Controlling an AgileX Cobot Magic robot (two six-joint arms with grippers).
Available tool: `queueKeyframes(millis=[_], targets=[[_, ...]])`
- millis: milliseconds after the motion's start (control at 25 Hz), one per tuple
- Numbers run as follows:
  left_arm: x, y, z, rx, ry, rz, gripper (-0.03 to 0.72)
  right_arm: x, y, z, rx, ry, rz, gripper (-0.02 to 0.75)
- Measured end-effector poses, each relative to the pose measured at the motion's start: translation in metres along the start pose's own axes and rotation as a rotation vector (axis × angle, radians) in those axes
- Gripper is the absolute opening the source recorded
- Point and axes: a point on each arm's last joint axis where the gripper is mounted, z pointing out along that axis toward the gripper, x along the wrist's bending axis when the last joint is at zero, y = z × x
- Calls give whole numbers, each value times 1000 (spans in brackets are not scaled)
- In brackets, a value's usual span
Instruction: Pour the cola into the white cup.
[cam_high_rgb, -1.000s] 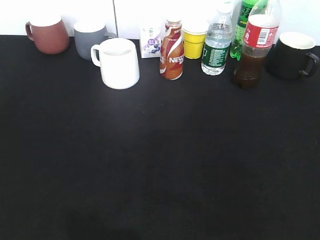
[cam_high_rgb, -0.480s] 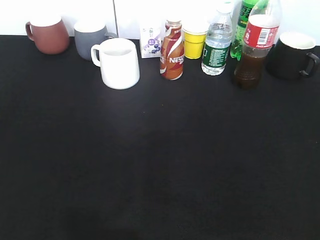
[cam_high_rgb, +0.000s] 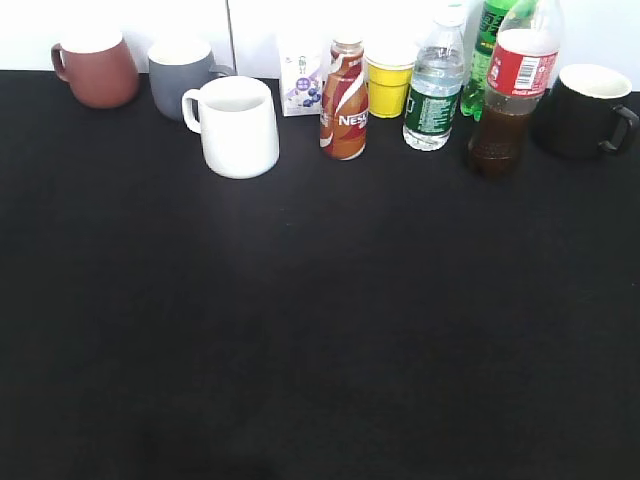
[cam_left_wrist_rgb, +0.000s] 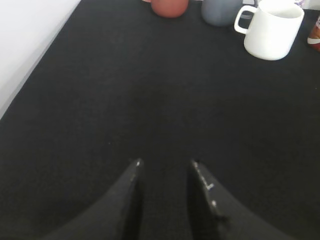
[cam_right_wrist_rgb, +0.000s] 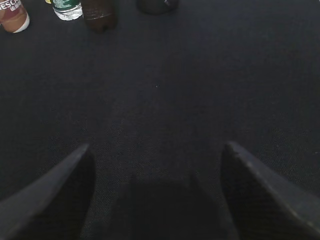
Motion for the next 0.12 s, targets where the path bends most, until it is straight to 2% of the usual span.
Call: queueKeyframes(millis=[120], targets=[[0, 0, 0, 0, 0, 0, 230, 0, 0, 0, 0, 0, 0, 591]])
